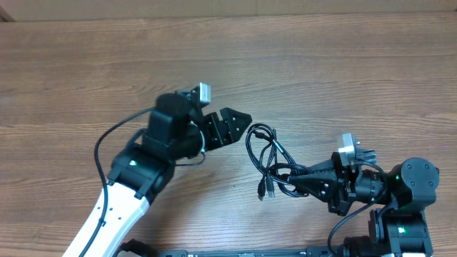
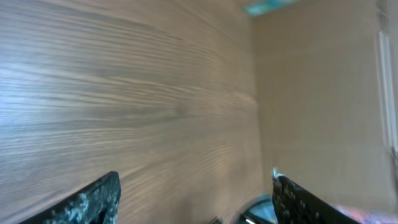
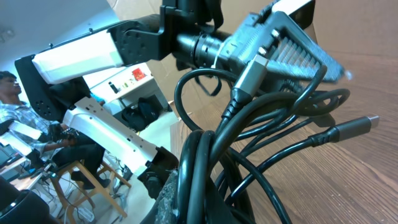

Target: Untangle cables

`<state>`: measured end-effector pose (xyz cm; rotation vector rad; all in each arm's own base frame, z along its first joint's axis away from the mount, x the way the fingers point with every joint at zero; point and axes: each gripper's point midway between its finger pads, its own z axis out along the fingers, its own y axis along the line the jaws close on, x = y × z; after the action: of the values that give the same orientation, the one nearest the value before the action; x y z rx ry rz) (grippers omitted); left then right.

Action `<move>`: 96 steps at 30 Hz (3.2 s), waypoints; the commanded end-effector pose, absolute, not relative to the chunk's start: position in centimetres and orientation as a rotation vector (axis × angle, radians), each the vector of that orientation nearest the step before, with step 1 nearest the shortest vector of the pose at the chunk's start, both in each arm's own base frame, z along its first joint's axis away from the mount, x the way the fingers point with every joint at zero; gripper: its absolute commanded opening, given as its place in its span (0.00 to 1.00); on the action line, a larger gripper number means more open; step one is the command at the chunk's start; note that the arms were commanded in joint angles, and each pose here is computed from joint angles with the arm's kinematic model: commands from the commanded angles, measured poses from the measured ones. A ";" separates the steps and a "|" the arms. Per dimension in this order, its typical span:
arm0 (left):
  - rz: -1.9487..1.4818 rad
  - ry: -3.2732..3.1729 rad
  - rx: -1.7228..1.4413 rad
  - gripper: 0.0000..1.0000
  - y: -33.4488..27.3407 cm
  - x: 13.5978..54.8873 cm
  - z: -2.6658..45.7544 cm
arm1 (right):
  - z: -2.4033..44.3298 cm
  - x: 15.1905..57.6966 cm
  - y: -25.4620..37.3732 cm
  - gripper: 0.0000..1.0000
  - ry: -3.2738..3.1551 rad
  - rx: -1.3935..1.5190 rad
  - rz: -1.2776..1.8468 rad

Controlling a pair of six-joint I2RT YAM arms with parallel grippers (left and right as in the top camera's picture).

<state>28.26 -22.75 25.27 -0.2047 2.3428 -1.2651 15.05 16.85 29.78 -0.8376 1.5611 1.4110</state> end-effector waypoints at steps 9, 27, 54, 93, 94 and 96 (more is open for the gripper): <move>-1.454 2.173 0.455 0.40 -24.5 24.5 28.0 | 30.6 14.8 16.9 0.04 1.533 -0.861 1.389; -1.256 2.252 0.516 0.57 -25.5 24.0 25.1 | 31.2 14.7 16.9 0.04 1.525 -0.859 1.395; -1.387 2.237 0.515 0.04 -27.0 25.9 24.3 | 31.5 13.6 17.0 0.04 1.480 -0.945 1.409; -1.306 1.878 0.299 0.04 -19.2 25.5 35.8 | 30.7 17.0 16.4 0.78 1.630 -0.655 1.389; -1.312 1.893 0.300 0.04 -19.4 25.3 35.5 | 30.9 16.4 16.6 0.82 1.611 -0.698 1.403; -1.323 1.934 0.347 0.04 -20.7 24.4 34.5 | 31.7 14.6 16.9 0.84 1.536 -0.844 1.425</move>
<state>25.65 -19.45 34.37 0.2569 1.9464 -1.3137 16.64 16.53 30.61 -0.7053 1.5996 1.3933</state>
